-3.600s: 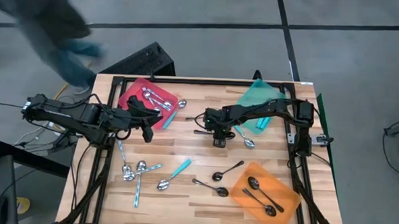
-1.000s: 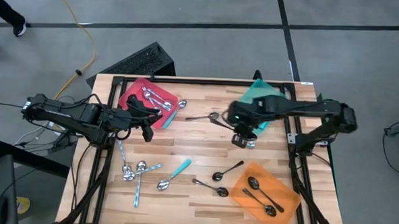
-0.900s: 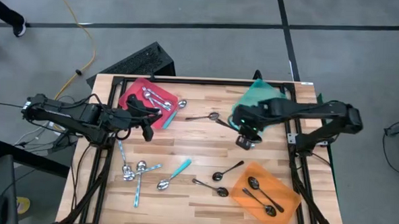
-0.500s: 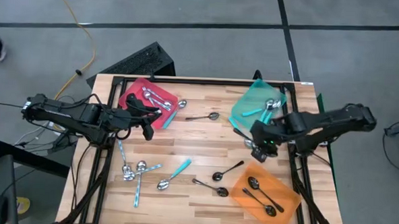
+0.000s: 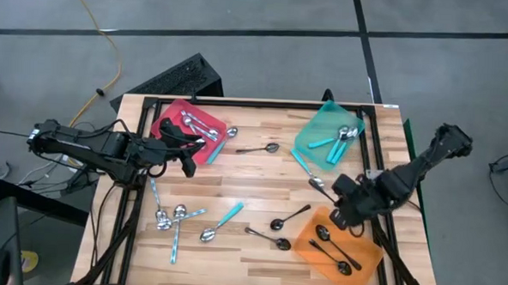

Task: Sort silverware by color (type)
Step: Put the black spoon into the orange bin, then put the blue patterned spoon into the red bin

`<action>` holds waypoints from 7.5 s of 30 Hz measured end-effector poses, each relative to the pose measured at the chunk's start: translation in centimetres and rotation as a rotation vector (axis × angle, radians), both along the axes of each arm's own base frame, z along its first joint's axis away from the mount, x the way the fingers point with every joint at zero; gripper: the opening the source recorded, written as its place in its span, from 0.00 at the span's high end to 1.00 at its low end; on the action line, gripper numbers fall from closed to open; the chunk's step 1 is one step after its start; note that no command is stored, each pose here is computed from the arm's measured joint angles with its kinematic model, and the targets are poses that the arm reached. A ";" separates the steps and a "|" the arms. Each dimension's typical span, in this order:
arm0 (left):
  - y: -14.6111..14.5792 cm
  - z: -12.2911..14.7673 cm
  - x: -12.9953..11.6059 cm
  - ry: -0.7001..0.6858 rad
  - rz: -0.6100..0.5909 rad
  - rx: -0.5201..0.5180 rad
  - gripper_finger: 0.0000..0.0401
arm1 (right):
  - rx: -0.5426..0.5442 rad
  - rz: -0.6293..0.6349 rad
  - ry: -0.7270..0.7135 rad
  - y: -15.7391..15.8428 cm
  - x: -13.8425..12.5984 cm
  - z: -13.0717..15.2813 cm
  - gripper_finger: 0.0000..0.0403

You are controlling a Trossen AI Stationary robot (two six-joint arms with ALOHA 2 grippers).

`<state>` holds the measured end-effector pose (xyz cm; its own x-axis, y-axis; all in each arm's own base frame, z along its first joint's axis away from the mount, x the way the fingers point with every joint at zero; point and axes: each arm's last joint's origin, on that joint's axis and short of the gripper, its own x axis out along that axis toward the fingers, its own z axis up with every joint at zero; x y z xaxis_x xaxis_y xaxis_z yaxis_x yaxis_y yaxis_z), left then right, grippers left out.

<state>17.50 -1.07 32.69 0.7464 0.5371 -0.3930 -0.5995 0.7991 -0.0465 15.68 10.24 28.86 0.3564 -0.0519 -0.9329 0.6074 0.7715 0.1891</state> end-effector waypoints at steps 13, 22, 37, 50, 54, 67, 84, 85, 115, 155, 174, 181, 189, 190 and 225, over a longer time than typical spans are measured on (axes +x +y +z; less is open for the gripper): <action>0.1 0.0 0.0 0.008 0.021 0.031 0.75 | 0.024 -0.063 0.055 5.0 -1.5 -2.0 0.94; 0.1 0.0 0.0 0.009 0.023 0.032 0.75 | 0.007 -0.002 0.090 7.4 -4.0 -2.7 0.94; 0.1 0.0 0.0 0.009 0.022 0.032 0.75 | 0.068 -0.025 0.087 8.2 -5.9 -7.4 0.93; 0.1 0.0 0.0 0.008 0.023 0.031 0.75 | 0.107 -0.024 0.083 7.7 -6.2 -10.7 0.93; 0.1 0.0 0.0 0.008 0.023 0.031 0.75 | 0.137 -0.039 0.073 7.7 -6.3 -11.6 0.93; 0.1 0.0 0.0 0.013 0.020 0.037 0.75 | 0.156 -0.044 0.064 7.2 -6.4 -13.1 0.93; 0.1 0.0 -0.1 0.012 0.036 0.047 0.75 | 0.154 -0.019 0.085 7.0 -6.3 -13.4 0.93; 0.1 0.0 -0.1 0.012 0.036 0.047 0.75 | 0.154 -0.018 0.087 7.0 -6.3 -13.4 0.93; 0.2 0.1 -0.1 0.009 0.043 0.049 0.75 | 0.089 0.070 0.178 7.4 -4.1 -14.5 0.90; 0.2 0.1 -0.1 0.008 0.044 0.047 0.75 | 0.112 0.110 0.186 7.3 -3.3 -14.2 0.56; 0.2 0.1 -0.1 0.010 0.042 0.050 0.75 | 0.173 0.232 0.134 9.2 -1.9 -11.1 0.55; 0.2 0.1 -0.1 0.010 0.042 0.050 0.75 | 0.172 0.334 0.096 10.4 -1.0 -7.6 0.55; 0.2 0.1 -0.1 0.010 0.043 0.049 0.75 | 0.109 0.404 0.074 9.0 1.7 -3.5 0.55; 0.2 0.1 -0.1 0.010 0.043 0.049 0.75 | 0.094 0.414 0.066 8.6 2.2 -3.1 0.55; -2.8 -5.1 1.6 0.461 -0.333 -0.317 0.75 | -0.235 0.428 -0.233 -5.2 12.9 -1.1 0.55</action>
<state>19.08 -3.91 27.60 0.5698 0.1116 -0.8142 -0.3371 0.9353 -0.1077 28.56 5.07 27.73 0.5878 -0.0546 -0.8072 0.1919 0.9787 0.0736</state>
